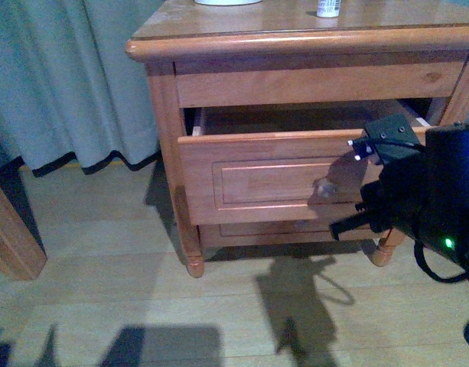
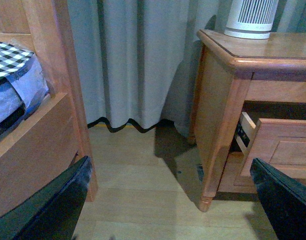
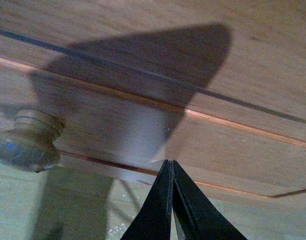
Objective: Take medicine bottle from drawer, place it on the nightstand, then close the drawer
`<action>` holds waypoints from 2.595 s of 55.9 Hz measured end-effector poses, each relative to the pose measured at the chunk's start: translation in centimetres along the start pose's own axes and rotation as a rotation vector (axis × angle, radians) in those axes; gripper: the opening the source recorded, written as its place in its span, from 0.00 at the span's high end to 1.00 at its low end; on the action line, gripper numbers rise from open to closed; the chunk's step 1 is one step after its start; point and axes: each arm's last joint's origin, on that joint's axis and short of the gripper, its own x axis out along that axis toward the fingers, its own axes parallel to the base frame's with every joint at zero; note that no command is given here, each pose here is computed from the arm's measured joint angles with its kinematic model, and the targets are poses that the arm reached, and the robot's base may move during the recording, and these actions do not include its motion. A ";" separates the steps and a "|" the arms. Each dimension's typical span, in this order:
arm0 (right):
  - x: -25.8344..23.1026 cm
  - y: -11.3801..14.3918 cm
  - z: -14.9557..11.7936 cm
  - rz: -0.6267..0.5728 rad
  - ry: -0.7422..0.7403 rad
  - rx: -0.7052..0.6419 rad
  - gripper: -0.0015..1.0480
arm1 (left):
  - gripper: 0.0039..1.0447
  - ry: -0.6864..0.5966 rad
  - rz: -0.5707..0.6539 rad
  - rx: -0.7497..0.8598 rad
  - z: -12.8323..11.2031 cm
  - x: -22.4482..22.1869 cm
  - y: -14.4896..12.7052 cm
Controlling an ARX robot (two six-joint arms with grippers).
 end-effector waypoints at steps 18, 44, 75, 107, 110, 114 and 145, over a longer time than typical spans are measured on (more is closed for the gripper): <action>4.0 -1.6 3.7 -0.011 0.011 0.032 0.97 | 0.06 0.000 0.000 0.000 0.0 0.0 0.0; 4.9 -3.6 4.0 -0.016 0.031 0.109 0.97 | 0.06 0.000 0.000 0.000 0.0 0.0 0.0; 5.3 -7.0 3.4 -0.055 -0.016 0.091 0.97 | 0.06 0.000 0.000 0.000 0.0 0.0 0.0; 4.1 -6.9 3.2 0.000 -0.114 0.139 0.97 | 0.06 0.000 0.000 0.000 0.0 0.0 0.0; 3.0 -6.7 3.3 0.014 -0.126 0.171 0.96 | 0.06 0.000 0.000 0.000 0.0 0.0 0.0; 1.2 -6.4 3.7 0.034 -0.140 0.211 0.87 | 0.06 0.000 0.000 0.000 0.0 0.0 0.0; -27.3 -12.3 -2.3 -0.025 -0.249 0.622 0.07 | 0.06 0.000 0.000 0.000 0.0 0.0 0.0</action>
